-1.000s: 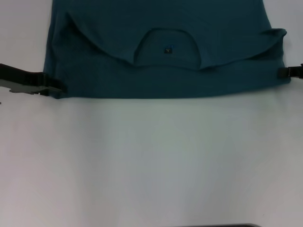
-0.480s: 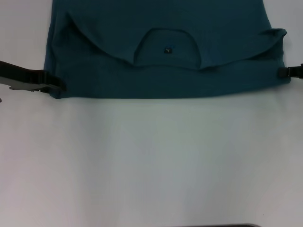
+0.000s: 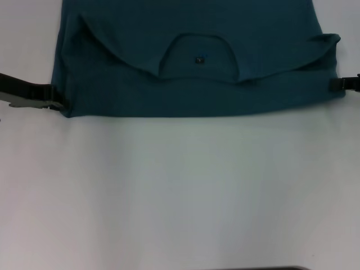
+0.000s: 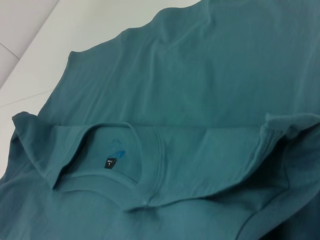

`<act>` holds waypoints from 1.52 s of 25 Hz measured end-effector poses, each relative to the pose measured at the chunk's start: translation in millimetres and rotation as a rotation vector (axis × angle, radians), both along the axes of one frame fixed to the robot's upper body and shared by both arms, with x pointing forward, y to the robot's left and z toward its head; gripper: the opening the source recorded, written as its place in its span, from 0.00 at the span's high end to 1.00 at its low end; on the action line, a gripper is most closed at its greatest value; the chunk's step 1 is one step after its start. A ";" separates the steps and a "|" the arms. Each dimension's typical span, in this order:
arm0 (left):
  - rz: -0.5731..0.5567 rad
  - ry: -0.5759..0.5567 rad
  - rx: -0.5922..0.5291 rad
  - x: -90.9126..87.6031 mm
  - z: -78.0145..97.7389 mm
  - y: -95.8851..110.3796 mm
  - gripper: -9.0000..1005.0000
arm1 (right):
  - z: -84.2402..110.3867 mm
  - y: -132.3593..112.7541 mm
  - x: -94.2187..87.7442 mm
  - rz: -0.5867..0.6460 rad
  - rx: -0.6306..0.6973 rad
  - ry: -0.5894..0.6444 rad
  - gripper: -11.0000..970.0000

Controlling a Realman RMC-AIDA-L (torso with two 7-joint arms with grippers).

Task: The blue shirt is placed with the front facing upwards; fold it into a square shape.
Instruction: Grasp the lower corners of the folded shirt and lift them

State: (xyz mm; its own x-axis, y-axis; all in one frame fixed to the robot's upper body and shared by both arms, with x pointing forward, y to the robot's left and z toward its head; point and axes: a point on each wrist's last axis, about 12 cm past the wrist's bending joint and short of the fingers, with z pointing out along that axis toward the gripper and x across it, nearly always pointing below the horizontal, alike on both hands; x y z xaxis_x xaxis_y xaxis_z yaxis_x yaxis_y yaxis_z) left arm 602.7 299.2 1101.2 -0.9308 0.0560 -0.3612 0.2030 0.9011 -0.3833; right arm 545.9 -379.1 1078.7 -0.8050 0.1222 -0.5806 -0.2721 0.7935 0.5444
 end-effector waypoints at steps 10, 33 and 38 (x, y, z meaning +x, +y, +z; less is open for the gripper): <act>-0.009 0.000 0.014 0.8 0.7 -1.6 0.79 | 0.1 -0.2 0.0 0.000 0.000 0.000 0.95; -0.065 -0.069 0.042 4.5 14.1 -14.3 0.51 | 0.2 0.0 0.2 0.000 0.001 -0.001 0.95; -0.084 -0.093 0.064 9.8 13.3 -23.9 0.51 | 0.3 0.1 0.2 -0.001 0.002 -0.002 0.95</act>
State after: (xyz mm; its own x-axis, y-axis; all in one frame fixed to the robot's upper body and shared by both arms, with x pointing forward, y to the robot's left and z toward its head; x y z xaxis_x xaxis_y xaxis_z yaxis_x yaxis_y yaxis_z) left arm 612.4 275.3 1114.4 -0.8845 0.1575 -0.4391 0.3103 0.9014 -0.3018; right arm 546.1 -379.0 1079.0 -0.8036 0.1240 -0.5821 -0.2726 0.7927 0.5453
